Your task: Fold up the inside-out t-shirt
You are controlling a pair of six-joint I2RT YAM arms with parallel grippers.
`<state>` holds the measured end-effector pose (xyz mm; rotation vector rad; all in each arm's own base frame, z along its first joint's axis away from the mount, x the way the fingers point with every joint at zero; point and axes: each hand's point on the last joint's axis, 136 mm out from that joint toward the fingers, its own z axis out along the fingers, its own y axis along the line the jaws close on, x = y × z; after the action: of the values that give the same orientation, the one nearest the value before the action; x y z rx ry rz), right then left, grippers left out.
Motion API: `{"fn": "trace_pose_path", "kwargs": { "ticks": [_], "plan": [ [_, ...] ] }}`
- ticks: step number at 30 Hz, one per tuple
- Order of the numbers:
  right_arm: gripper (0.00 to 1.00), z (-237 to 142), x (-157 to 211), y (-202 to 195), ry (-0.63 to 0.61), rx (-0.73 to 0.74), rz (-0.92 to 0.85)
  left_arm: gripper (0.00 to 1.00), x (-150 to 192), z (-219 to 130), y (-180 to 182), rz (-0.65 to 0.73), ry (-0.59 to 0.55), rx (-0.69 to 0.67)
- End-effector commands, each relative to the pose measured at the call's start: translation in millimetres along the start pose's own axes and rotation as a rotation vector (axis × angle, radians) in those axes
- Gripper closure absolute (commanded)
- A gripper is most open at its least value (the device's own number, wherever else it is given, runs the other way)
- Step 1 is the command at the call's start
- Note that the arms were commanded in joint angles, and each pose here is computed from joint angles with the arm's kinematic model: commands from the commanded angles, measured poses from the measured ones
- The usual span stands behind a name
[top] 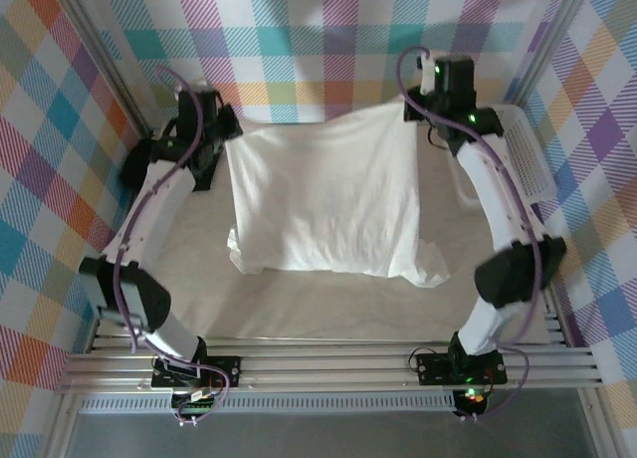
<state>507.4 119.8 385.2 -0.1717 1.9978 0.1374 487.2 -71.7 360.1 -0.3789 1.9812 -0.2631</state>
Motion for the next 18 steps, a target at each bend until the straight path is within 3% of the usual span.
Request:
{"fn": "trace_pose_path", "kwargs": {
  "ticks": [1, 5, 9, 13, 18],
  "plan": [
    [1.00, -97.7, -142.8, 4.6, -0.422, -0.028, -0.039, 1.00, -136.8, -94.9, -51.8, 0.004, -0.361, 0.194],
    [1.00, -166.8, -198.2, 6.3, -0.629, -0.034, -0.071, 1.00, -191.9, -168.9, -67.6, 0.021, -0.504, 0.254],
    [1.00, -219.2, -212.0, 15.2, -0.726, -0.091, -0.089, 1.00, -204.2, -238.1, -71.7, 0.028, -0.596, 0.347],
    [1.00, -245.4, -192.5, 29.3, -0.696, -0.188, -0.099, 1.00, -174.7, -267.6, -65.9, 0.019, -0.560, 0.421],
    [1.00, -234.9, -111.3, 28.1, -0.489, -0.214, -0.041, 1.00, -72.5, -246.9, -38.5, -0.047, -0.315, 0.445]
  ]
}}
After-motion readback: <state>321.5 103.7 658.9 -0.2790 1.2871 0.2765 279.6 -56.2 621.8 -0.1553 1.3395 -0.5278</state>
